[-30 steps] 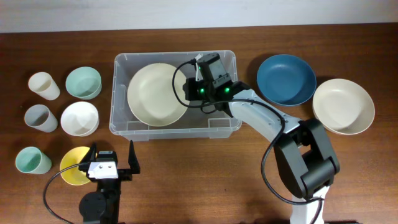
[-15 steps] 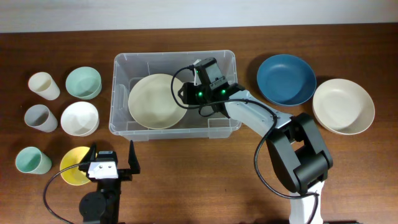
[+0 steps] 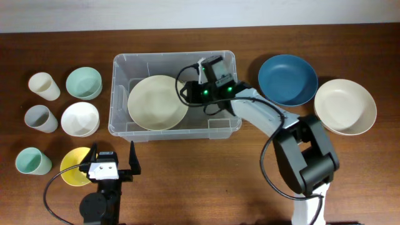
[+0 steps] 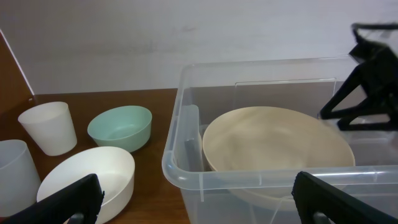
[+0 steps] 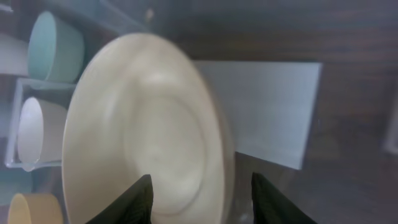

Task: Pack container
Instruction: 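Lower the cream bowl into the bin and open the right gripper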

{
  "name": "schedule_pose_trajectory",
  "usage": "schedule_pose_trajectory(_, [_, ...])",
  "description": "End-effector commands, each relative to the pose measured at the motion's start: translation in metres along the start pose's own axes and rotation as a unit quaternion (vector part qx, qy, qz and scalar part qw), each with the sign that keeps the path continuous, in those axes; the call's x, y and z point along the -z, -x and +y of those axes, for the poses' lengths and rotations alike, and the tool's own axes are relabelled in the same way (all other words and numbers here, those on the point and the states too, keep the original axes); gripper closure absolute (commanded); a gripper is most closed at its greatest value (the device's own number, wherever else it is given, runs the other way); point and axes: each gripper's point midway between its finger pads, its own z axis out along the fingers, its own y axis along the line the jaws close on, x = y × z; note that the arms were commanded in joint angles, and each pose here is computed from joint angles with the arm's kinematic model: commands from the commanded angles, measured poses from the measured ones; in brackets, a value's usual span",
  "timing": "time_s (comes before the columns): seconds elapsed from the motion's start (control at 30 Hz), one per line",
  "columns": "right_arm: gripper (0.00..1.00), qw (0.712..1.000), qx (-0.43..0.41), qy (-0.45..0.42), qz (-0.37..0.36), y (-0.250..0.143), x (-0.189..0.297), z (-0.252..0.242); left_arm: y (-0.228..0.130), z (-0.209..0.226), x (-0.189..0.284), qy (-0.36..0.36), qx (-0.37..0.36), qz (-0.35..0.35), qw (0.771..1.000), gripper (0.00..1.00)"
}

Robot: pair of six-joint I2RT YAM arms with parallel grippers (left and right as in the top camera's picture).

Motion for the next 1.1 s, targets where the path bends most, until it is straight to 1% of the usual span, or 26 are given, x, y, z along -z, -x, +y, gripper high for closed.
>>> schedule_pose_trajectory(0.0, [0.56, 0.999, 0.017, 0.005, -0.046, 0.034, 0.036, 0.005, -0.002, -0.001, 0.0, -0.003, -0.004, 0.0, 1.0, 0.01])
schedule_pose_trajectory(0.03, [0.69, 0.998, 0.008, -0.019, -0.057, 0.041, 0.042, -0.009, -0.002, -0.001, 0.0, -0.003, -0.004, 0.0, 1.0, 0.01])
schedule_pose_trajectory(0.07, [0.71, 0.998, 0.006, -0.025, -0.06, 0.043, 0.043, -0.013, -0.002, -0.001, 0.0, -0.003, -0.004, 0.0, 1.0, 0.01])
schedule_pose_trajectory(0.1, [0.81, 0.997, -0.001, -0.037, -0.06, 0.044, 0.045, -0.022, -0.002, -0.001, 0.0, -0.003, -0.004, 0.0, 1.0, 0.01])
schedule_pose_trajectory(0.2, [0.91, 0.998, -0.01, -0.049, -0.045, 0.037, 0.045, -0.03, -0.002, -0.001, 0.0, -0.003, -0.004, 0.0, 1.0, 0.01])
schedule_pose_trajectory(0.23, [0.96, 0.998, -0.007, -0.05, -0.039, 0.033, 0.044, -0.028, -0.002, -0.001, 0.0, -0.003, -0.004, 0.0, 1.0, 0.01])
schedule_pose_trajectory(0.6, [0.96, 0.995, 0.025, -0.094, -0.021, 0.002, 0.02, -0.011, -0.002, -0.001, 0.0, -0.003, -0.004, 0.0, 1.0, 0.01])
schedule_pose_trajectory(1.07, [0.96, 0.992, 0.017, -0.127, 0.012, -0.021, -0.006, -0.038, -0.002, -0.001, 0.0, -0.003, -0.004, 0.0, 1.0, 0.01])
